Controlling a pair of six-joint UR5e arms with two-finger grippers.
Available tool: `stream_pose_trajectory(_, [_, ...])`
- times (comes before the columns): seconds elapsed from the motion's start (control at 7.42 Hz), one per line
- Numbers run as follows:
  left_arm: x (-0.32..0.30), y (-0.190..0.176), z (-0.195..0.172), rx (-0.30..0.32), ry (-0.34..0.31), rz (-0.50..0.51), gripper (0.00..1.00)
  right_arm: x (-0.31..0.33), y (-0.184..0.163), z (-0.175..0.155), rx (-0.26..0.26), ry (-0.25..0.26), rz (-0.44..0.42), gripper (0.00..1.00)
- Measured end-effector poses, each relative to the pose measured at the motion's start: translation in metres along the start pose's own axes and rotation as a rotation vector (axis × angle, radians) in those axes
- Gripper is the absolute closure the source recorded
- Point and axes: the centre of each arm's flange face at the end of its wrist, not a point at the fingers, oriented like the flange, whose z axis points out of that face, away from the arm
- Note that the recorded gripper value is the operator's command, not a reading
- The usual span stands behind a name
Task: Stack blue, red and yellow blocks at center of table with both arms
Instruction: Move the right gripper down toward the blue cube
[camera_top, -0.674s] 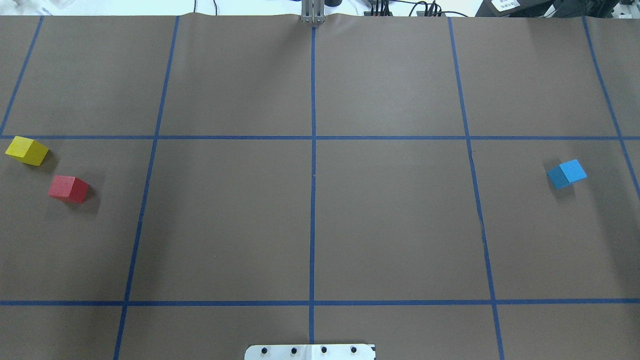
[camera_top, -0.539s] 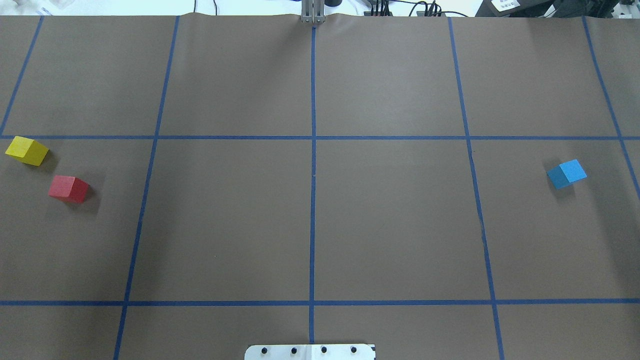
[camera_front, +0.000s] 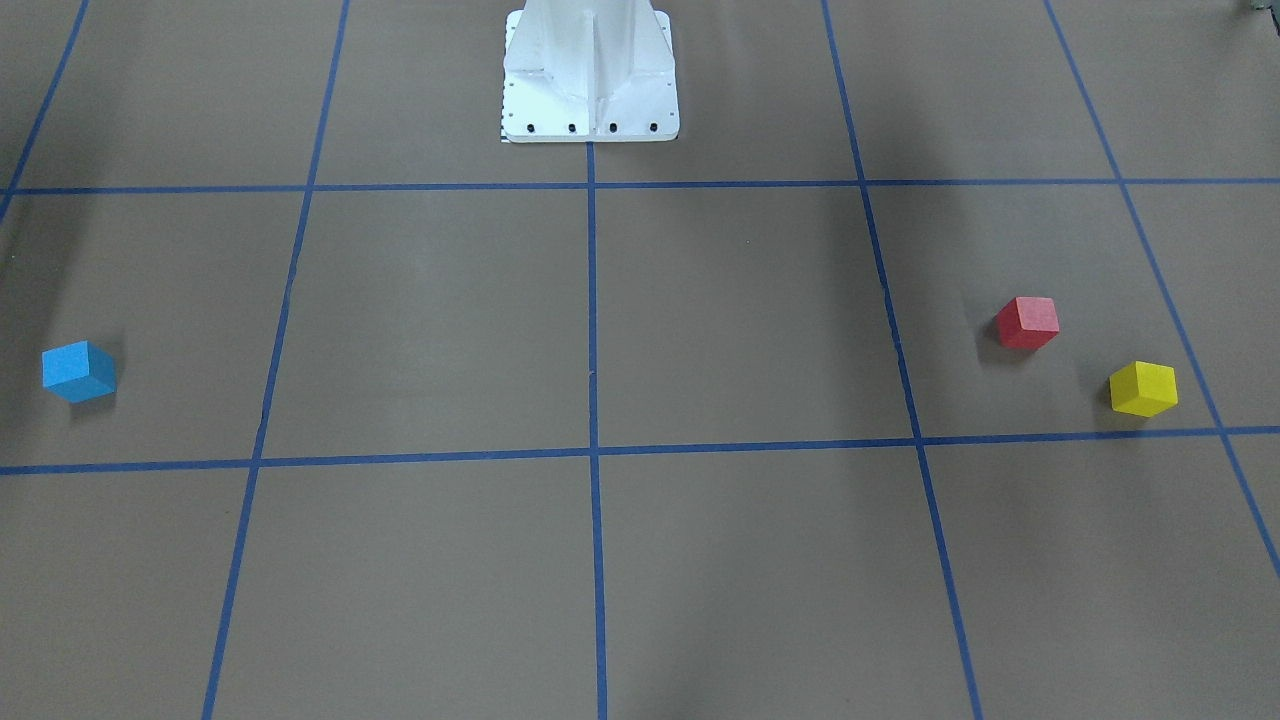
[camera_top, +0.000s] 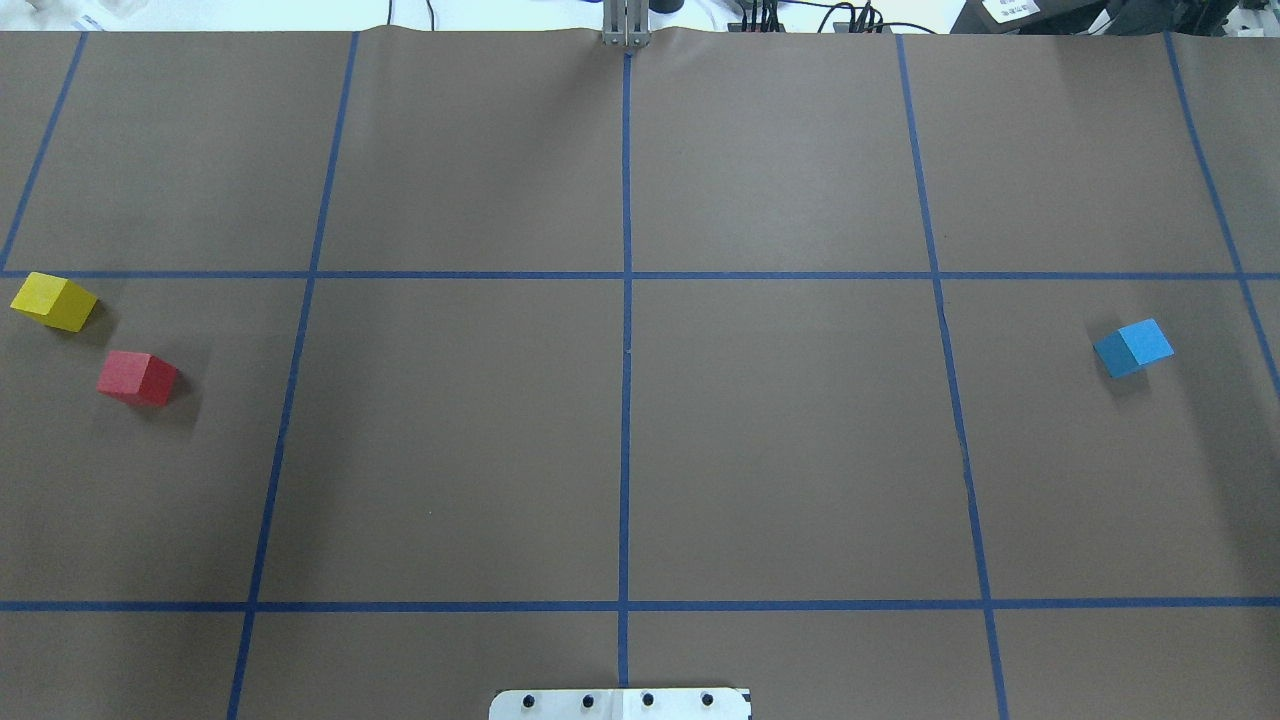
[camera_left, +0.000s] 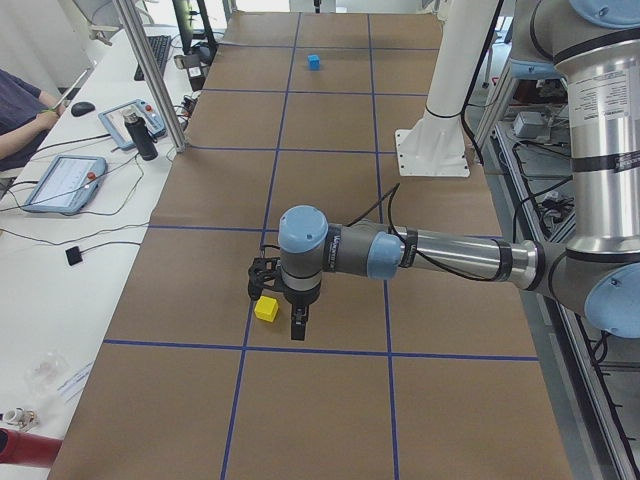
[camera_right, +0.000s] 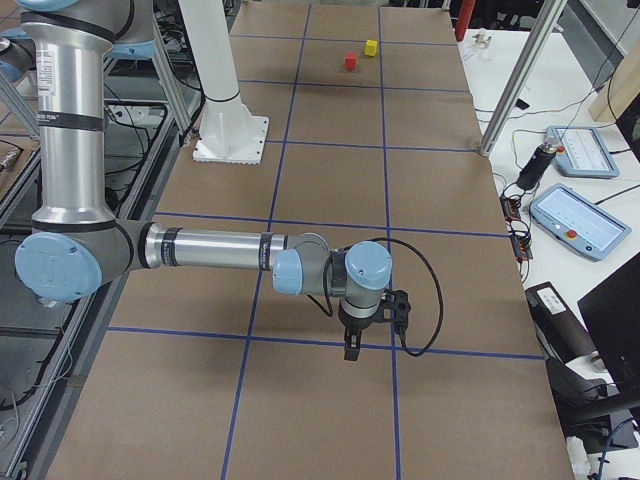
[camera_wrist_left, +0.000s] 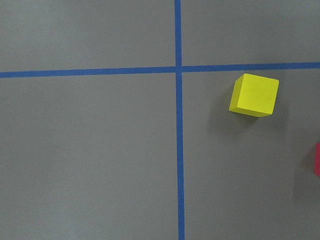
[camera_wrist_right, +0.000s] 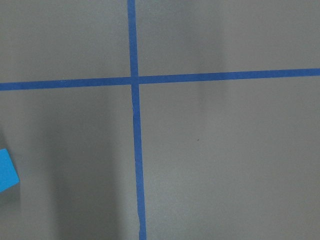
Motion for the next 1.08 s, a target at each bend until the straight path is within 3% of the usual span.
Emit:
stream_pose_trajectory(0.4, [0.026,-0.023,-0.017,0.051,0.014,0.057,0.00,-0.020,-0.017,-0.020,0.042,-0.007,-0.008,0.01])
stream_pose_trajectory(0.67, [0.054,-0.052,-0.025,0.077,0.021,0.113,0.00,-0.061,-0.044,-0.028,0.069,-0.035,-0.071,0.01])
stream_pose_trajectory(1.08, [0.073,-0.068,-0.028,0.089,0.030,0.123,0.00,-0.173,-0.050,0.032,0.080,-0.094,-0.243,0.01])
